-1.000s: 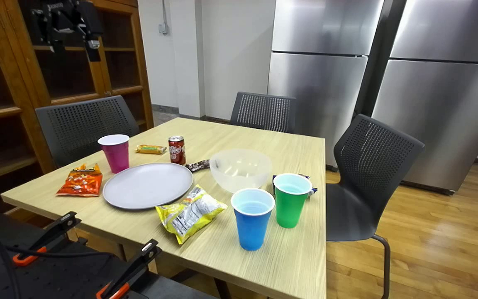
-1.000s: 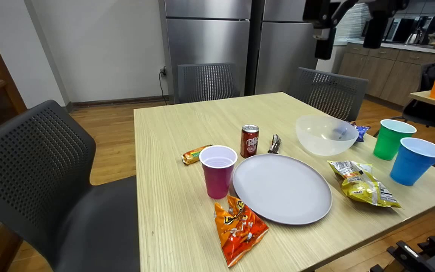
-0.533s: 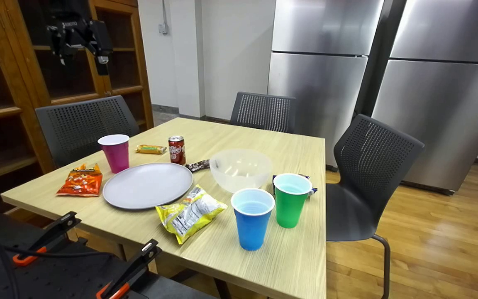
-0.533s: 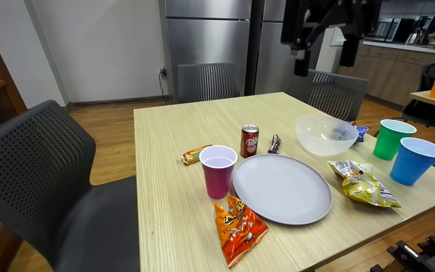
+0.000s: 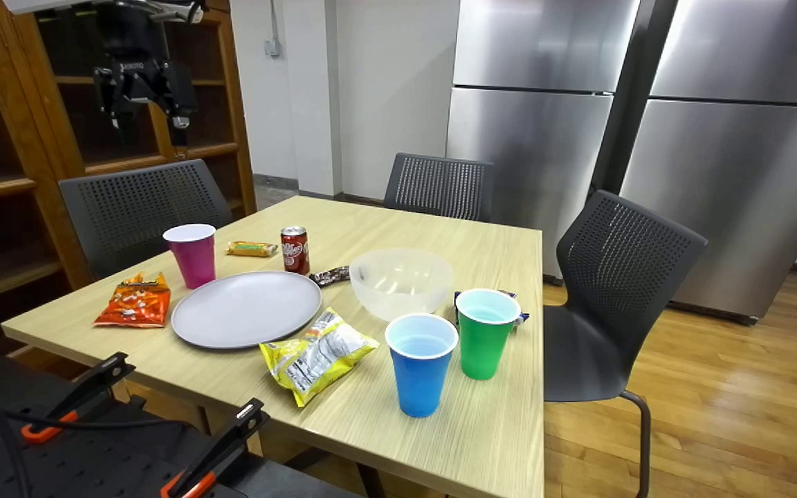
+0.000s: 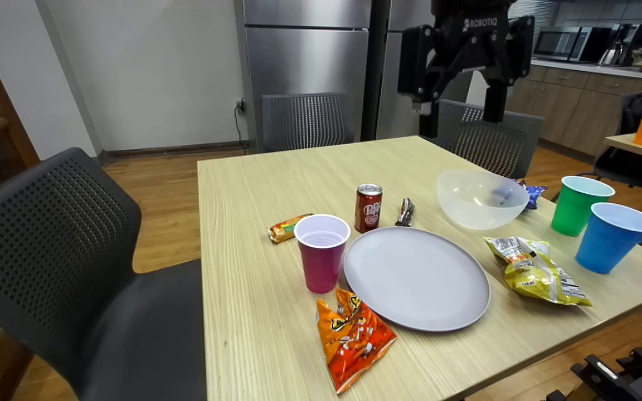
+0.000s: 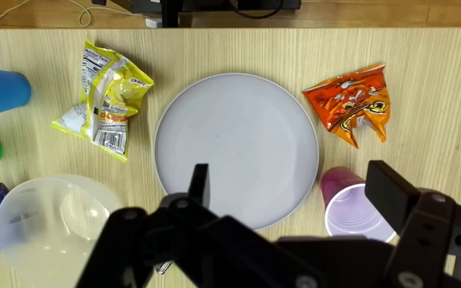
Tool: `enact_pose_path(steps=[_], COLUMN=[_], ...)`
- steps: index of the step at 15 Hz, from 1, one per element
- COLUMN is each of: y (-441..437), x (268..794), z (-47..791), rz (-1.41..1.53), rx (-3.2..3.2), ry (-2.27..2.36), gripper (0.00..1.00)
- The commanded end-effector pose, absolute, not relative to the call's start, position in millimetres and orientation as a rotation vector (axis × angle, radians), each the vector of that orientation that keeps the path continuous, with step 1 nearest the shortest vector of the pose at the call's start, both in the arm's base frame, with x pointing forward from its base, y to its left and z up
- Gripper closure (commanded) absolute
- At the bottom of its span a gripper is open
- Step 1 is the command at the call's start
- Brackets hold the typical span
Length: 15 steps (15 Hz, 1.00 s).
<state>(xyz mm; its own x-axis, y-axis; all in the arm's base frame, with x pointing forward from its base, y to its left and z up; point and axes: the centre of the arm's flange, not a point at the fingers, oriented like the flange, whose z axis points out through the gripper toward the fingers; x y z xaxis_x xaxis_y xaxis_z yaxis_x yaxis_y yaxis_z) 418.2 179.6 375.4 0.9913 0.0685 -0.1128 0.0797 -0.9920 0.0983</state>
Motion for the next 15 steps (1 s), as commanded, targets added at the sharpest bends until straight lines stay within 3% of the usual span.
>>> enact_pose_path(steps=[1,15], y=[179,181], x=[418,439], z=[376,361], rz=[-0.165,-0.178], rx=[3.032,3.036], ry=[0.113,0.102], gripper=[0.0,0.0])
